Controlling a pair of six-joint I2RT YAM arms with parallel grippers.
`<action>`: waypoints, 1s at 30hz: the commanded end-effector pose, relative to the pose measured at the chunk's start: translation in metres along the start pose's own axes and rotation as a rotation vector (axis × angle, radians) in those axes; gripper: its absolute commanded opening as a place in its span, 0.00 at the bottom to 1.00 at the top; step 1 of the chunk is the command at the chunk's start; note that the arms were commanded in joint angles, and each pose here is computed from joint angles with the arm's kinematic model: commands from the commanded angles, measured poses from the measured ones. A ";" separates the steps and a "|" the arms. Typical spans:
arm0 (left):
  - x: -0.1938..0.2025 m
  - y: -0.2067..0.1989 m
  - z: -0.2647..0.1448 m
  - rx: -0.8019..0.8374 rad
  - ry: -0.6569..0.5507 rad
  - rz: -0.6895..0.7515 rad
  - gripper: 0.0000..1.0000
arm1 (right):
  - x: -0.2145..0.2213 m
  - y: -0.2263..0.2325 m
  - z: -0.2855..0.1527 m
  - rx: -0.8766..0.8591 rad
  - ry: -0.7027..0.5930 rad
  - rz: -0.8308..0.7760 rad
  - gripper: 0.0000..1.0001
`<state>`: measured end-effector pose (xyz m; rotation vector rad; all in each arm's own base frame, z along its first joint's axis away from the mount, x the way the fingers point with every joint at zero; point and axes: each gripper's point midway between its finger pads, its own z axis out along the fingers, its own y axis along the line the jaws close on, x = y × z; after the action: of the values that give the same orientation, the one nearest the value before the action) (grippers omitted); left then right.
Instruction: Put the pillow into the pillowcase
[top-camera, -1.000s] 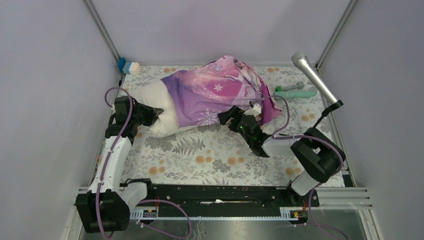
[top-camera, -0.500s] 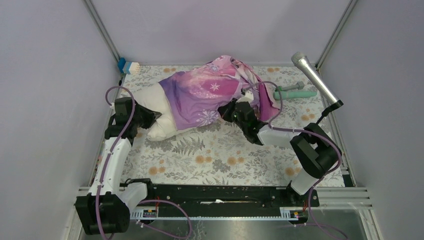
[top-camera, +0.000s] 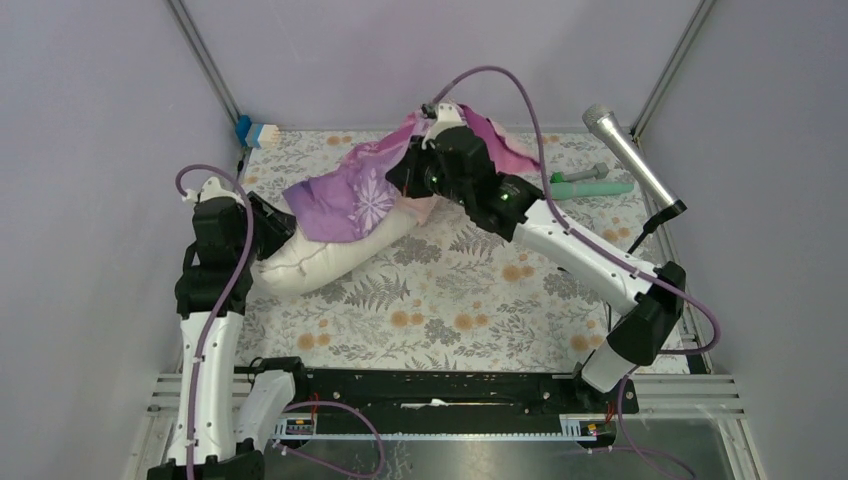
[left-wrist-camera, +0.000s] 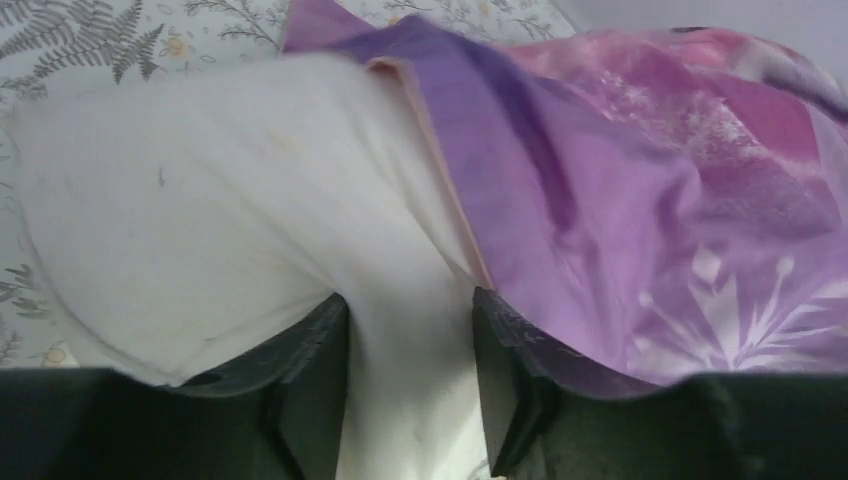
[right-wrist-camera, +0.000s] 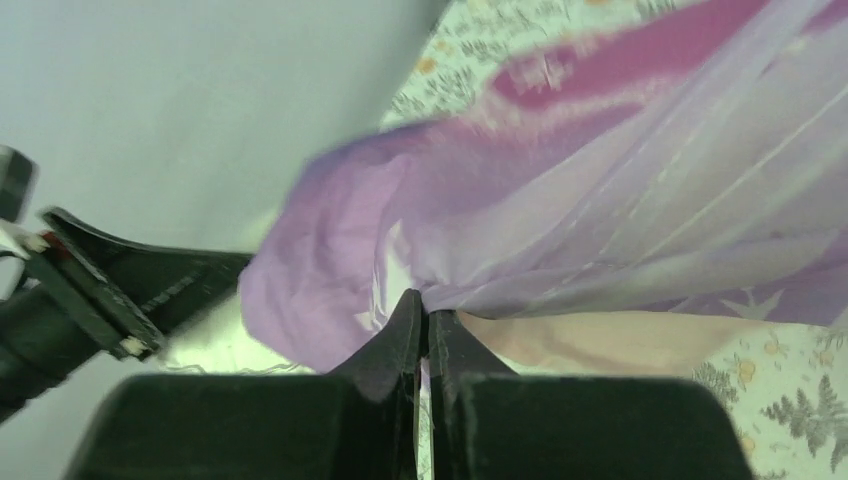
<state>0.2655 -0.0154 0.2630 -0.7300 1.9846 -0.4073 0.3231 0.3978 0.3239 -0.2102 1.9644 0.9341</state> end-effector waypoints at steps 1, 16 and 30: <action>-0.012 -0.054 -0.036 0.236 0.000 0.111 0.56 | -0.058 0.074 -0.047 -0.197 -0.042 -0.077 0.00; -0.052 -0.076 -0.068 0.184 -0.096 0.314 0.99 | -0.054 -0.021 0.080 0.115 0.097 -0.063 0.00; -0.006 -0.006 0.006 -0.098 0.006 0.261 0.99 | -0.060 -0.035 0.102 0.143 0.035 -0.143 0.75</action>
<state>0.2661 -0.0370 0.2775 -0.4186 2.1288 -0.2673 0.4594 0.4370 0.2179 -0.2679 2.2294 0.6397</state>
